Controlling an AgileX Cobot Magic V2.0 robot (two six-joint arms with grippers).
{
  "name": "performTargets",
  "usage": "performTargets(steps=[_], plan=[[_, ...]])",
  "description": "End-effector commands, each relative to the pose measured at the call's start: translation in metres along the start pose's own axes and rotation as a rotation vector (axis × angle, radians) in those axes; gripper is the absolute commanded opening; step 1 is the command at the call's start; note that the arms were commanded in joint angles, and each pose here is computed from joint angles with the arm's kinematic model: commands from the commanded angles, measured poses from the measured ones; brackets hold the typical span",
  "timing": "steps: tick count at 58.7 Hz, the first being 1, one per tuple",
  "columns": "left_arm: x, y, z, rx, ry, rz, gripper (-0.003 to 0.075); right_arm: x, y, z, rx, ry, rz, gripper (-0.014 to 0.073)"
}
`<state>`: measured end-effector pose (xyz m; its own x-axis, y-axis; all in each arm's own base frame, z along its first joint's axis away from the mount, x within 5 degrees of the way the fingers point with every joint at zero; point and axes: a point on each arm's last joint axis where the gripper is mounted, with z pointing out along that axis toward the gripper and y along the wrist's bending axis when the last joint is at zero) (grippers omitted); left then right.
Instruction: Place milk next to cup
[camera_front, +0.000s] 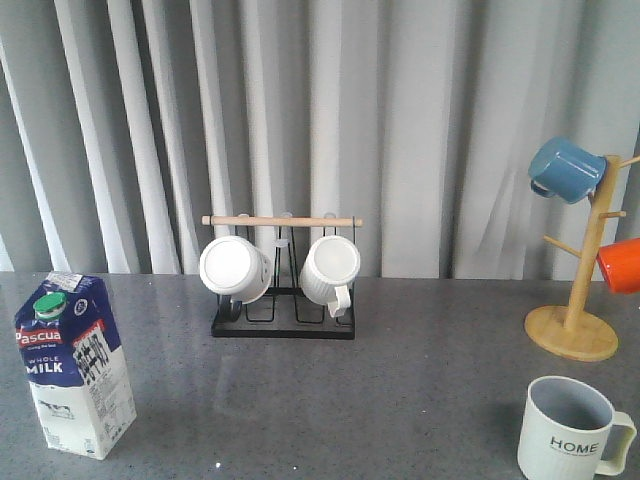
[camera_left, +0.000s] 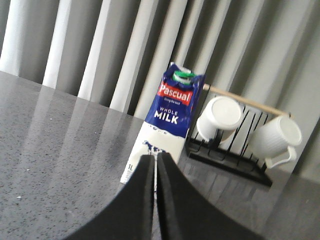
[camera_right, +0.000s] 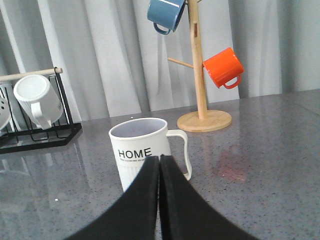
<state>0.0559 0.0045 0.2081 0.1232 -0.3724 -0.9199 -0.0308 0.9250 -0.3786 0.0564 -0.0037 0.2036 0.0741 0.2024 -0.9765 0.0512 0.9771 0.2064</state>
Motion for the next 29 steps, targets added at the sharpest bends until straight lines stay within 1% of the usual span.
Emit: performTargets(steps=[1, 7, 13, 17, 20, 25, 29], plan=[[-0.019, -0.004, -0.002, 0.019, -0.142, -0.108, -0.0005, -0.01, 0.001, -0.001, -0.006, -0.099, 0.077, -0.0004], [-0.021, -0.003, -0.003, 0.019, -0.156, -0.174, 0.0007, -0.016, 0.002, -0.002, -0.009, -0.099, 0.079, 0.0005], [-0.024, -0.003, -0.003, 0.023, -0.19, -0.251, 0.0048, -0.019, 0.003, -0.003, -0.012, -0.094, 0.152, 0.0061], [-0.025, -0.002, -0.003, 0.026, -0.203, -0.272, 0.0098, -0.024, 0.004, -0.003, -0.02, -0.103, 0.201, 0.0139], [-0.025, -0.002, -0.003, 0.027, -0.203, -0.28, 0.0139, -0.027, 0.005, -0.004, -0.024, -0.105, 0.207, 0.0203], [-0.024, -0.003, -0.003, 0.031, -0.196, -0.327, 0.0229, -0.032, 0.006, -0.005, -0.028, -0.107, 0.206, 0.0351], [-0.025, -0.002, -0.003, 0.034, -0.203, -0.346, 0.0301, -0.032, 0.006, -0.005, -0.027, -0.114, 0.206, 0.0447]])
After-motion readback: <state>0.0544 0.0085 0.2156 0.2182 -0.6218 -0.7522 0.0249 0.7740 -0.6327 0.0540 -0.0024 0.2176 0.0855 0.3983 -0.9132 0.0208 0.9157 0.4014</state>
